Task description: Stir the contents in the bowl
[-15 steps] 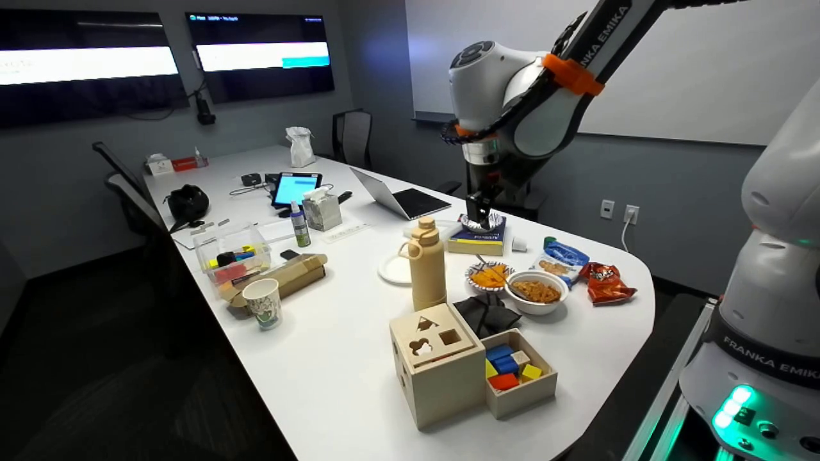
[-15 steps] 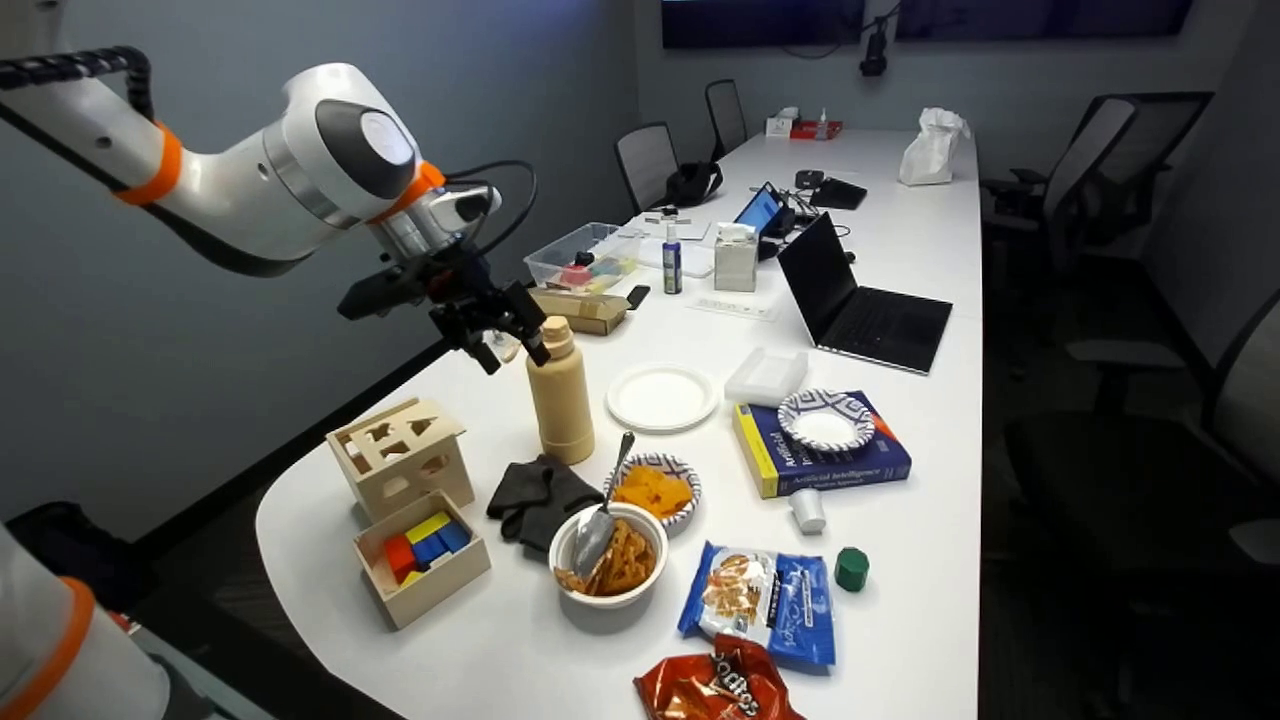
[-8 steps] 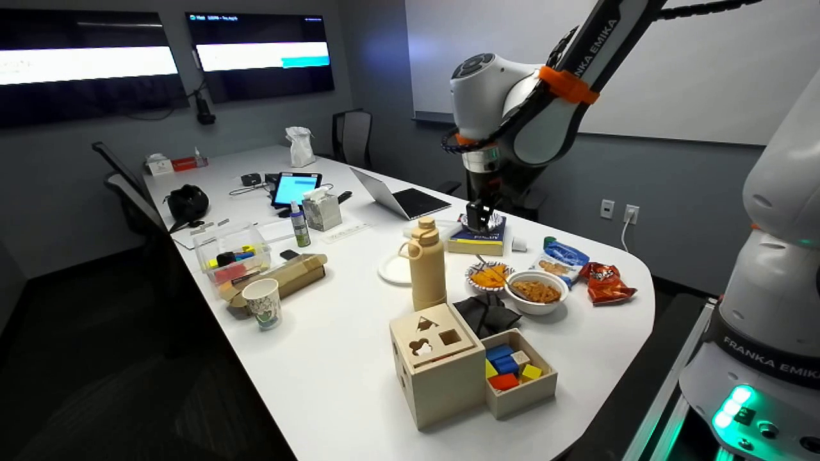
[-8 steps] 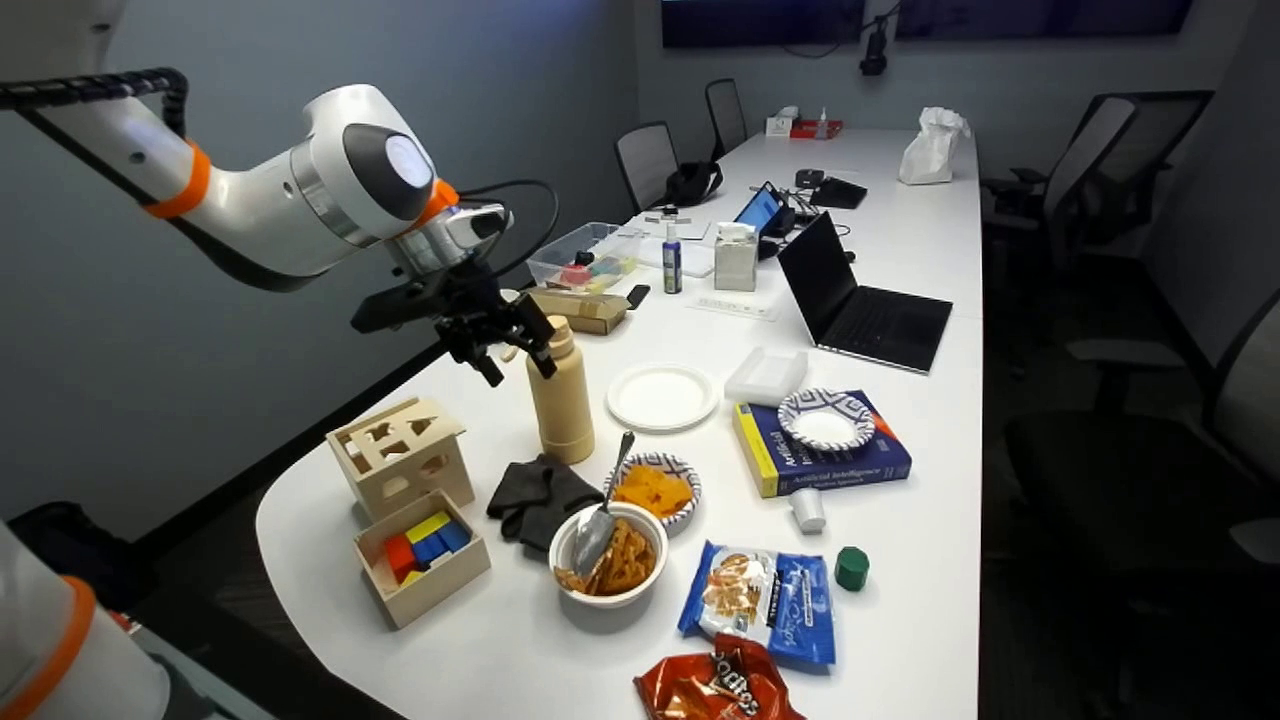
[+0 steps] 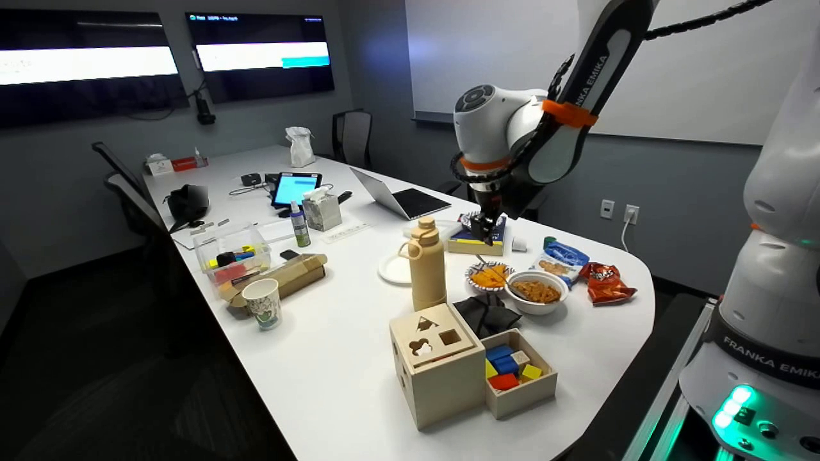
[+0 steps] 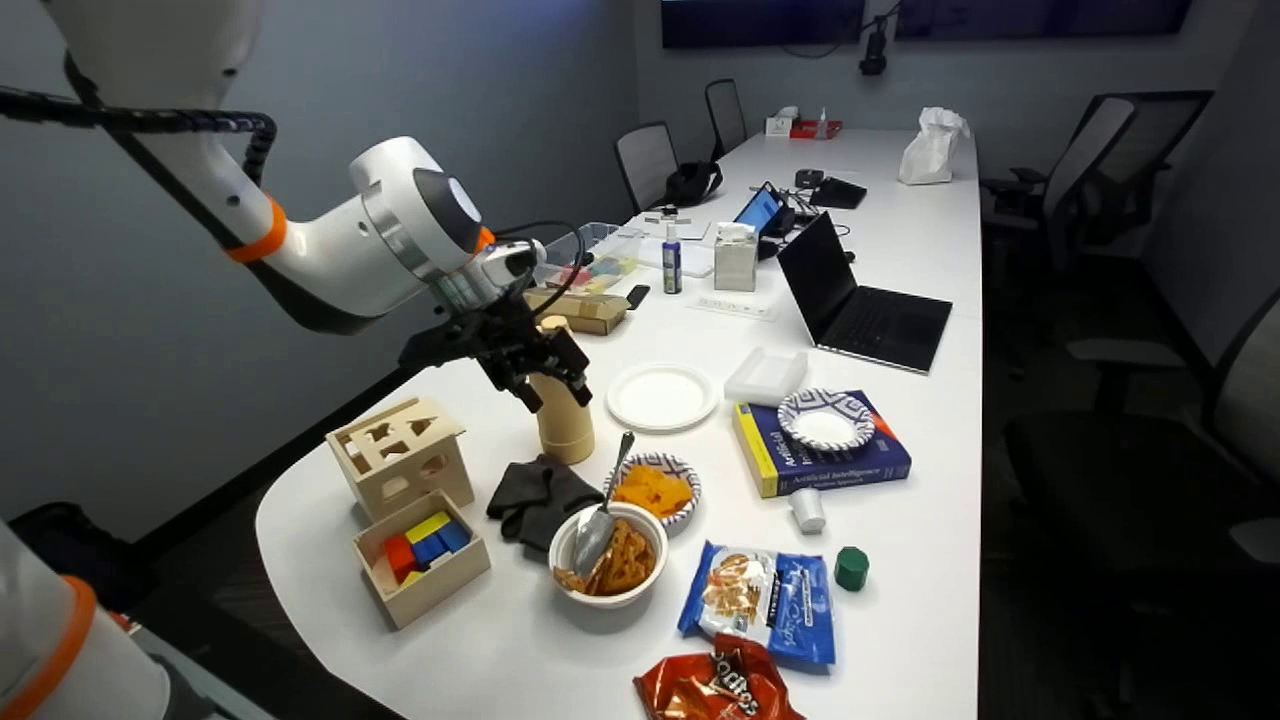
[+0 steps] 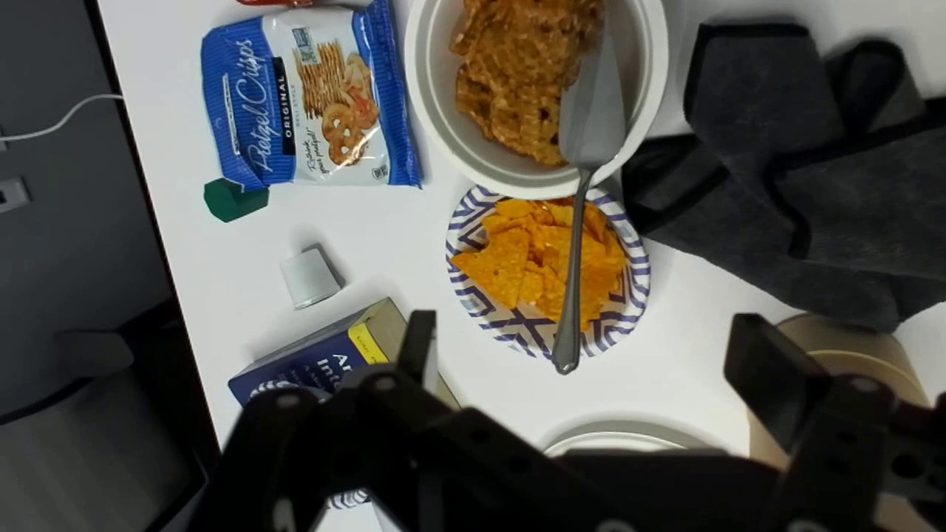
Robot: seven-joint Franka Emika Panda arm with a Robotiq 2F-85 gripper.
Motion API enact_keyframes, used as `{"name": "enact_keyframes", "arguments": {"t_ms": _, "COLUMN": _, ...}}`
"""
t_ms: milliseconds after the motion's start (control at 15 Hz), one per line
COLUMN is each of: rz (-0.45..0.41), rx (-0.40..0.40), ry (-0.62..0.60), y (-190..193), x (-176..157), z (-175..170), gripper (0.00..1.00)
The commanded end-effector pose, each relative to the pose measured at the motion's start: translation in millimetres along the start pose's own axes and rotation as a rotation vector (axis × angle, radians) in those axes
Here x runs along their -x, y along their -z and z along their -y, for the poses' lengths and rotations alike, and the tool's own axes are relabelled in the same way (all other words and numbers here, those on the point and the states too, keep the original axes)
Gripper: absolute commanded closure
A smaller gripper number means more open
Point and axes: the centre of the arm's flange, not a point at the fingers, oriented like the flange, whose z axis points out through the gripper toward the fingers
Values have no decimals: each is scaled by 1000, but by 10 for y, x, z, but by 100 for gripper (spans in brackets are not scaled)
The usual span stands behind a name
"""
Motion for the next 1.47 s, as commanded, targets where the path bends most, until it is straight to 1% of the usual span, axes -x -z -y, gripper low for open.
{"name": "enact_keyframes", "arguments": {"t_ms": 0, "rz": -38, "rx": 33, "ry": -14, "y": -420, "x": -195, "z": 175, "gripper": 0}}
{"name": "enact_keyframes", "arguments": {"t_ms": 333, "rz": -49, "rx": 86, "ry": -13, "y": -724, "x": -380, "z": 322, "gripper": 0}}
{"name": "enact_keyframes", "arguments": {"t_ms": 733, "rz": -38, "rx": 130, "ry": -23, "y": -1117, "x": -569, "z": 359, "gripper": 0}}
{"name": "enact_keyframes", "arguments": {"t_ms": 1000, "rz": -40, "rx": 158, "ry": -11, "y": -1338, "x": -625, "z": 374, "gripper": 0}}
{"name": "enact_keyframes", "arguments": {"t_ms": 1400, "rz": -31, "rx": 176, "ry": -1, "y": -1590, "x": -660, "z": 400, "gripper": 0}}
